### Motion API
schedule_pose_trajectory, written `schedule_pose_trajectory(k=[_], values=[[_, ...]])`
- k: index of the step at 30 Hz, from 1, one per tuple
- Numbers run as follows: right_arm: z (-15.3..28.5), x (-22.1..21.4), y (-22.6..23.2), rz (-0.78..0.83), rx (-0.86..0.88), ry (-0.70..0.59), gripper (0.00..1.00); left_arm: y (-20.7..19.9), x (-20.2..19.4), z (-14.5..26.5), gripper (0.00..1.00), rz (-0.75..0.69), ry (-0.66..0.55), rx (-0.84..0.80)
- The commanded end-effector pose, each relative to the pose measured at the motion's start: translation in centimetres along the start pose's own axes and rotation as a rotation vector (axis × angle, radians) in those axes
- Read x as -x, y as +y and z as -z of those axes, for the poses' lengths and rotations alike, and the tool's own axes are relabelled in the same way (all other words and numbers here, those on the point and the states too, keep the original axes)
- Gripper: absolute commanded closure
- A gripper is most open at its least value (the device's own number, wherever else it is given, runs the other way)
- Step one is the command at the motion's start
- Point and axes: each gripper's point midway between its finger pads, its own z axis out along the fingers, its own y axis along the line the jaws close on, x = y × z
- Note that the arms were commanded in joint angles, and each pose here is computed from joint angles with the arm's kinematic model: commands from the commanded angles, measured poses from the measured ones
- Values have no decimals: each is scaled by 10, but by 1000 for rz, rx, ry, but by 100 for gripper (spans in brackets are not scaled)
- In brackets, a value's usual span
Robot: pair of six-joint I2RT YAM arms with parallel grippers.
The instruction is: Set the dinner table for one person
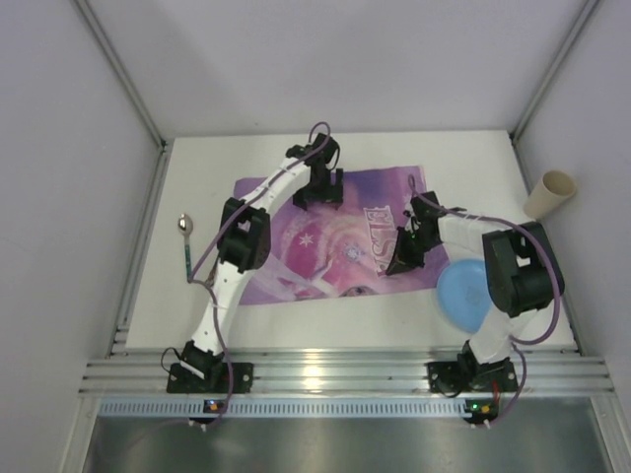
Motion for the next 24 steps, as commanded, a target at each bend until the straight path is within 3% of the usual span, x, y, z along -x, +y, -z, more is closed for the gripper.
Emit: schedule_pose_trajectory(k=[1,8,14,16,17,18,20,21,22,23,24], values=[[2,-5,-16,-2,-58,-23,100,4,-8,-36,1,-24,31,-23],[3,-3,-20,-4,-84,-26,100,1,3,-18,1,-51,-10,-45],[43,26,32,60,37,-96,100,-2,31,47,1,-30,-131,-59],[72,45,60,108,77,-155,94,1,42,83,1,-19,-195,-58],[89,54,71,129,89,-199,88,7,48,97,1,-10,-231,-31],[115,67,86,164,91,-255,64,8,58,131,1,2,-295,-40],[149,89,89,184,13,-382,24,15,58,145,1,26,-366,-36],[180,103,94,181,-25,-463,5,17,63,179,1,59,-451,-74],[196,120,80,140,-127,-543,2,21,46,153,2,132,-449,-98],[230,142,82,106,-138,-640,0,18,38,153,2,162,-399,-228],[243,148,75,54,-157,-656,0,13,29,157,1,169,-365,-315]])
